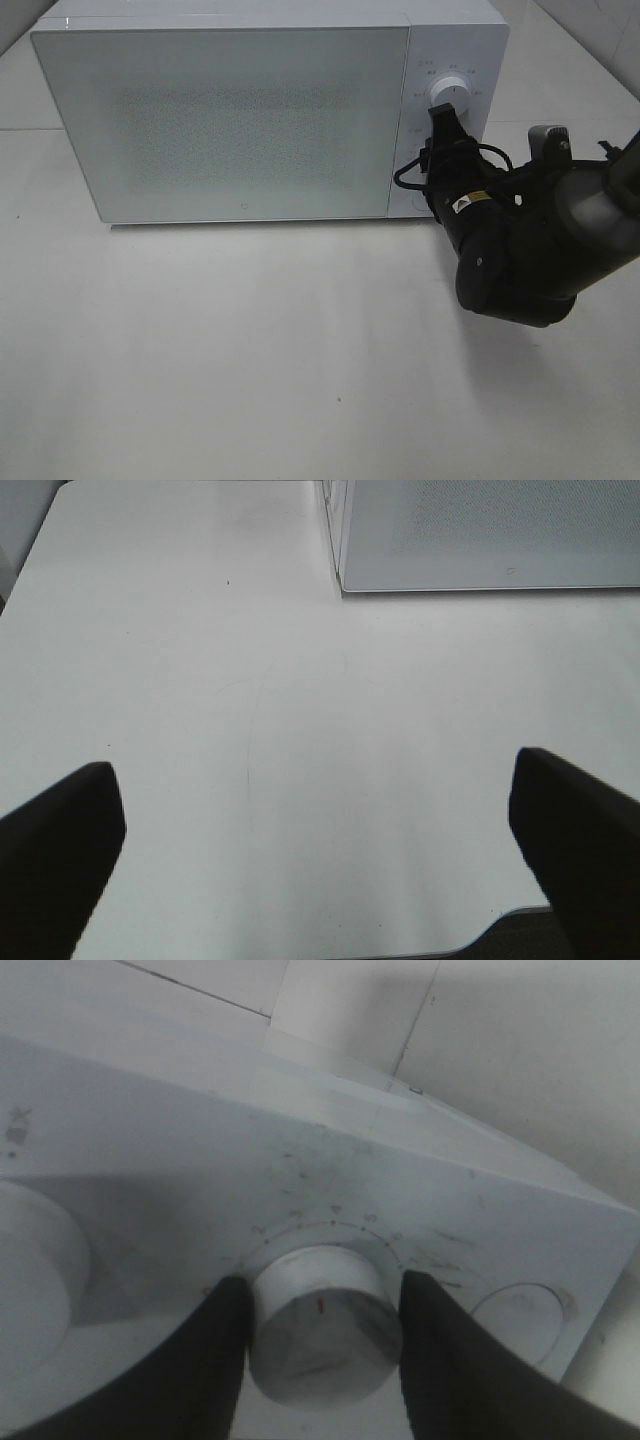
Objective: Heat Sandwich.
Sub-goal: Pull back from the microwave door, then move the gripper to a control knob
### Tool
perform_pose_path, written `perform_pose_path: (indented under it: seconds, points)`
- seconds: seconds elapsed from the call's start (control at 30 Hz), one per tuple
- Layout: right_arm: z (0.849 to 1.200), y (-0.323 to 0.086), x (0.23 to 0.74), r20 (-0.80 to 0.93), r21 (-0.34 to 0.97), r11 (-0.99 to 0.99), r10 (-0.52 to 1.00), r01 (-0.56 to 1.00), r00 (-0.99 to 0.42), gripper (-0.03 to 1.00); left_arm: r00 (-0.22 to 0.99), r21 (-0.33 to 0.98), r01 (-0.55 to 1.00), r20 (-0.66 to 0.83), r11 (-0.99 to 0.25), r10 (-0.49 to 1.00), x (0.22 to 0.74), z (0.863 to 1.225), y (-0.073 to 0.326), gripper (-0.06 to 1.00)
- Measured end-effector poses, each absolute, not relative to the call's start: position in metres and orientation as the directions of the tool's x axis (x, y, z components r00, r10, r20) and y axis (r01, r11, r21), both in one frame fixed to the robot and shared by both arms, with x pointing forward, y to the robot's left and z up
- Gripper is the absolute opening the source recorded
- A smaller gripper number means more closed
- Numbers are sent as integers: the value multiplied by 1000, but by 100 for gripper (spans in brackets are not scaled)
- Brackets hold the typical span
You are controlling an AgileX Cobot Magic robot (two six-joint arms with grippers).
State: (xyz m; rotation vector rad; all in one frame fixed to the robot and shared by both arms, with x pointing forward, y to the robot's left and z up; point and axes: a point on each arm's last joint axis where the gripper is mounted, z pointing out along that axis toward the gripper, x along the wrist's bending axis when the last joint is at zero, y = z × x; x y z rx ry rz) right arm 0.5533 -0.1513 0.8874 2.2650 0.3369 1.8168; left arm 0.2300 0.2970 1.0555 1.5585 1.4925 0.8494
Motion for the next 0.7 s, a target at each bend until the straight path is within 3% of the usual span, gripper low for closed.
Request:
perform_pose_path:
  seconds: [0.07,0.3,0.7]
  points:
    - [887,-151,553,959,182,-983,181,12,216,44,79,889,458,-58,16,995,230,1056,297,99]
    - [887,-152,553,973,-78,-996,-87,-49,213,44,79,889,458,-58,16,995,230,1056,297,99]
    - [886,-151,553,972,-91,-995,-98,-43,213,44,79,889,458,-58,16,995,230,1056,297,99]
